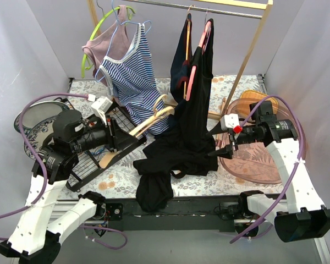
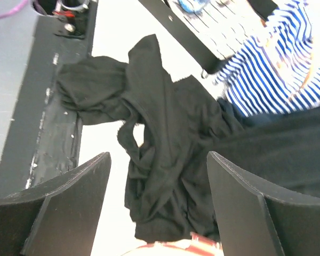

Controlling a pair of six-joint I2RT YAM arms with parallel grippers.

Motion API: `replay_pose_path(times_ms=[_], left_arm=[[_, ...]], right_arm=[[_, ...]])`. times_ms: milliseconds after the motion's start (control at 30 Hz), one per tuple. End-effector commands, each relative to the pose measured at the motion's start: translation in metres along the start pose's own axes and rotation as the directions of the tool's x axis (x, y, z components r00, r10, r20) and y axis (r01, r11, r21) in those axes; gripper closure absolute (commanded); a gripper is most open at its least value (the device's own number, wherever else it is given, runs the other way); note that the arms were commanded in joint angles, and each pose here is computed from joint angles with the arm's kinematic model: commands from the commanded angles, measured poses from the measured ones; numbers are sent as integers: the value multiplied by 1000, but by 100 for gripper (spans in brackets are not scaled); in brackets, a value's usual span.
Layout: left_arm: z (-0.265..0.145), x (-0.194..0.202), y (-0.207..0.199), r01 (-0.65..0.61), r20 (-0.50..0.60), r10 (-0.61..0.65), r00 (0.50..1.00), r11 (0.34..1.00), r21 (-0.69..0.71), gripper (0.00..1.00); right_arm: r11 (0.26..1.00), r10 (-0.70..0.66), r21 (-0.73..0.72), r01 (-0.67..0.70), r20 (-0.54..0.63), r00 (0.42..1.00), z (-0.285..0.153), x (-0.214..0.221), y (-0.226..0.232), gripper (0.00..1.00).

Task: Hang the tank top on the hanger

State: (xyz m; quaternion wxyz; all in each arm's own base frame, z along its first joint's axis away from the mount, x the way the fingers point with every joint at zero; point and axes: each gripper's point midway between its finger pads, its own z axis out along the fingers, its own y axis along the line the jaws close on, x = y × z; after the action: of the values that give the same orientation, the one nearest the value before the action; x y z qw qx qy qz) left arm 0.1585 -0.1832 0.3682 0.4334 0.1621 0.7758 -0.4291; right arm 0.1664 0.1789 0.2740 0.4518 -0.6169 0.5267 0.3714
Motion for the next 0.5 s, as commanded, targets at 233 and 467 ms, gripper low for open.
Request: replay_pose_path(times_ms=[233,467], left_arm=[[1,49,-37,108,-219,-43,975,949,298,100],[1,52,-54,104,-255,14,967,892,441,100]], right_arm=[[986,-76,-141,91,103,992,24,-43,11,18],[983,-108,-139,121,98,989,42,-45,10,15]])
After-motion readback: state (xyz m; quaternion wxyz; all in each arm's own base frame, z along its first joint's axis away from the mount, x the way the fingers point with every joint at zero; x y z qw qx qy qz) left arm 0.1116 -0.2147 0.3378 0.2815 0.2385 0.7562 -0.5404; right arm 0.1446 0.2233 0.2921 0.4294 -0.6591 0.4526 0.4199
